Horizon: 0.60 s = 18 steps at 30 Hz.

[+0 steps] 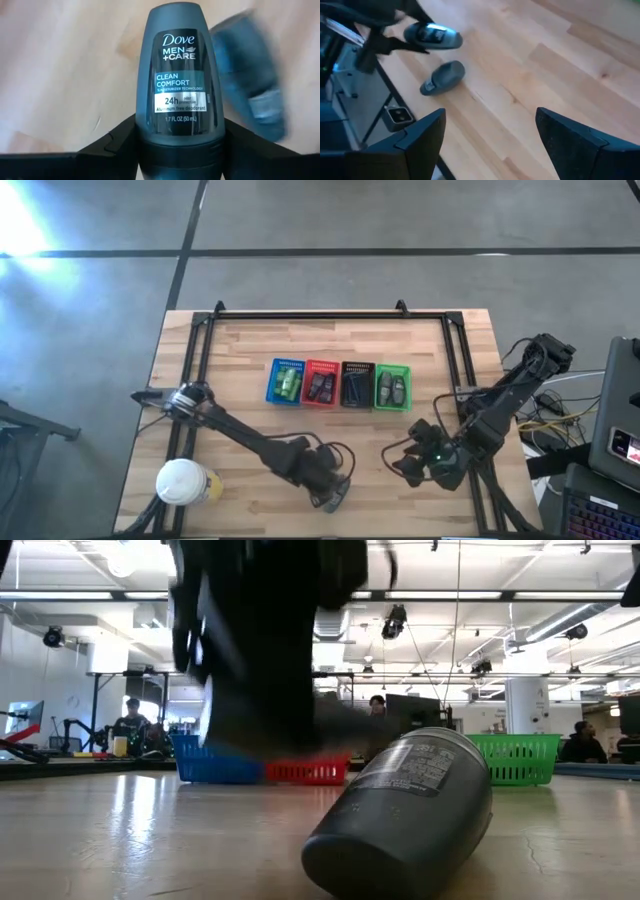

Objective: Pick & Place Travel size toiletries
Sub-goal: Put the gray deodorant into the green bin

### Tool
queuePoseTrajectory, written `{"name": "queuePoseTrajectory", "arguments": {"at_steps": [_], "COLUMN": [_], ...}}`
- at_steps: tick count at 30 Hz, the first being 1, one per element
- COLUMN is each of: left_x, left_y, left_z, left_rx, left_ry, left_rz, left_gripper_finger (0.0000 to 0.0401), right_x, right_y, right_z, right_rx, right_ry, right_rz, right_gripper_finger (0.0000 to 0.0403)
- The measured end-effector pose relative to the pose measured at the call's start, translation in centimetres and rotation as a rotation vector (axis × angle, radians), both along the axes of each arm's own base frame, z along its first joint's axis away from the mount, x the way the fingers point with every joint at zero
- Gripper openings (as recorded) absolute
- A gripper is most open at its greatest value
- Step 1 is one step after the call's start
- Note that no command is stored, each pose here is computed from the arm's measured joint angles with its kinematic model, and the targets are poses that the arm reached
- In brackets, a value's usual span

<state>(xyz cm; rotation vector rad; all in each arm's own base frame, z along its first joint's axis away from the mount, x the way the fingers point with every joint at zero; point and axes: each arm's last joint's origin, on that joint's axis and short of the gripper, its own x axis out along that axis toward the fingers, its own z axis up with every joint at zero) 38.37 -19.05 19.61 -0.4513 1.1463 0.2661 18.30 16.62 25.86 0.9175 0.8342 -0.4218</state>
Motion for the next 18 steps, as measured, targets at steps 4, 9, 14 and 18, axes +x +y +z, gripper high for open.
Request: {"name": "queuePoseTrajectory", "arguments": {"at_steps": [4, 9, 14, 18], "left_x": [-0.8, -1.4, -1.9, -1.9], "left_y": [-0.3, -0.2, 0.2, 0.3], "left_z": [2.3, 5.1, 6.5, 7.4], "left_rx": [0.066, 0.157, 0.229, 0.276], "left_ry": [-0.088, -0.213, -0.262, -0.304], "left_rz": [-0.024, -0.063, -0.086, -0.148], "left_gripper_finger": [0.0211, 0.0211, 0.0211, 0.0211], "right_x": [0.4, 2.2, 3.7, 4.7], "right_y": [0.3, -0.2, -1.6, -2.6], "right_z": [-0.2, -0.5, -0.3, -0.1], "right_rx": [0.046, 0.089, 0.072, 0.094], "right_ry": [-0.052, -0.177, -0.228, -0.222], "right_rz": [-0.009, -0.004, -0.016, 0.014], "right_gripper_finger": [0.0305, 0.0318, 0.033, 0.0337]}}
